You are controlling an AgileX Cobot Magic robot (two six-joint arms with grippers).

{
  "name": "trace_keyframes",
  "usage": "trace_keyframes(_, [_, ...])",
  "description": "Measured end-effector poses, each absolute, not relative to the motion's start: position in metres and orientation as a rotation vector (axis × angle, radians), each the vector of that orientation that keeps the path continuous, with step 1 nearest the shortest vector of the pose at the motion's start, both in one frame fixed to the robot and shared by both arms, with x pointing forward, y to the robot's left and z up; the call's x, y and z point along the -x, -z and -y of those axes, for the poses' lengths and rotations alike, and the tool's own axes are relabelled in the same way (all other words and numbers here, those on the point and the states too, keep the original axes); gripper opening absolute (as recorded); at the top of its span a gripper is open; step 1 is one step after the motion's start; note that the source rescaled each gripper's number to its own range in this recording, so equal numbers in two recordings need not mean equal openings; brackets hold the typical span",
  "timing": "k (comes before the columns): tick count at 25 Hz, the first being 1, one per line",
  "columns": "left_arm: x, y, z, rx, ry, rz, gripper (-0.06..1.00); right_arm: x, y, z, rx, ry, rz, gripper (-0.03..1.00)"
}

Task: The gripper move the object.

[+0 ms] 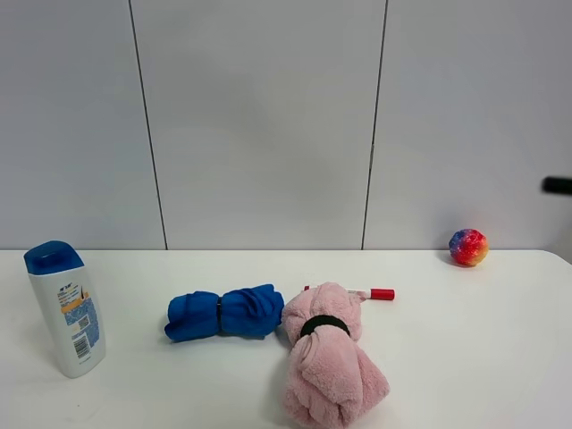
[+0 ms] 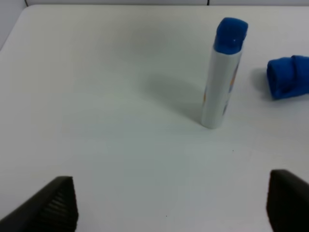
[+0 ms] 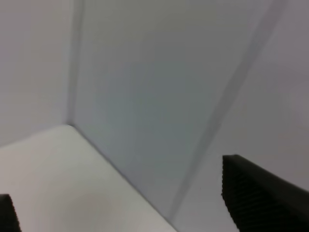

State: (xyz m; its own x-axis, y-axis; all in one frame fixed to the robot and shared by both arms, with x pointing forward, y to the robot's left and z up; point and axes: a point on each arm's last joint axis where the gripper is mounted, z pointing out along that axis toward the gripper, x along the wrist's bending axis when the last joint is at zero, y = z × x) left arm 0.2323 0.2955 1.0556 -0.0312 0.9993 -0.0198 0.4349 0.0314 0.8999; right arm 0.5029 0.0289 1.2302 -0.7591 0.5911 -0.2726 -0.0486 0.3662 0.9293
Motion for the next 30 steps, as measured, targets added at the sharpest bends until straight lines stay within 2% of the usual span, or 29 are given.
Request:
trace_keyframes(4, [-0.232, -1.056, -0.295, -1.499, -0.961, -1.566, 1.0, -0.503, -1.254, 0.024, -0.661, -1.204, -1.992, 0.75])
trace_keyframes(11, [-0.232, -1.056, -0.295, -1.499, -0.961, -1.566, 1.0, -0.474, -1.265, 0.073, -0.787, -0.992, -2.078, 0.74])
trace_keyframes(20, [-0.232, -1.056, -0.295, -1.499, -0.961, -1.566, 1.0, -0.426, -1.251, 0.124, -0.783, -1.078, -2.046, 0.74])
trace_keyframes(24, [-0.232, -1.056, -0.295, -1.499, -0.961, -1.566, 1.0, -0.405, -1.24, 0.168, -0.918, -1.084, -1.992, 0.73])
trace_keyframes(30, [-0.232, -1.056, -0.295, -1.499, -0.961, -1.566, 1.0, -0.378, -1.204, 0.244, -1.237, -0.938, -1.855, 0.73])
